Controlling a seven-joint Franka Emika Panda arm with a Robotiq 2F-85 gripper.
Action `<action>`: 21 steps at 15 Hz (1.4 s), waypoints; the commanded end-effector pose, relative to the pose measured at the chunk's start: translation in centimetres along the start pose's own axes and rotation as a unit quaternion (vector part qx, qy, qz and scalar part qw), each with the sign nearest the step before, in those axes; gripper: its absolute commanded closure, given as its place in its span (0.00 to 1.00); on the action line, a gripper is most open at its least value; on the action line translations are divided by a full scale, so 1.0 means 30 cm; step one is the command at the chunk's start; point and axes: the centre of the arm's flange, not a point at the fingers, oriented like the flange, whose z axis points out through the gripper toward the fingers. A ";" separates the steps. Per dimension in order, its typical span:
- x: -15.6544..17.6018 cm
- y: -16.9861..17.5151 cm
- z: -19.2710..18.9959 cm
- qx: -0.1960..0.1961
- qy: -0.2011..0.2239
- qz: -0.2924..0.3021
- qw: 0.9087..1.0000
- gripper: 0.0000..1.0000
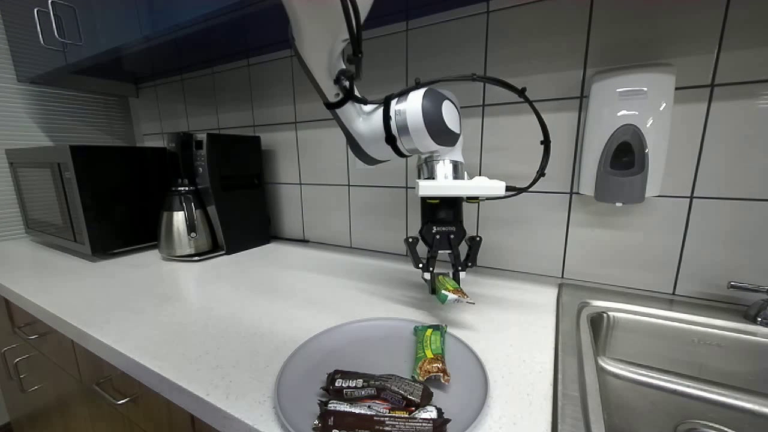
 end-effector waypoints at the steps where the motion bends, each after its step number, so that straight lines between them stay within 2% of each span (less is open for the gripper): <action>1: -0.101 -0.142 -0.020 -0.008 0.008 0.018 1.000 0.83; 13: -0.236 -0.429 0.005 -0.014 0.005 0.084 0.996 0.83; 21: -0.312 -0.502 0.059 -0.006 -0.003 0.113 0.994 0.83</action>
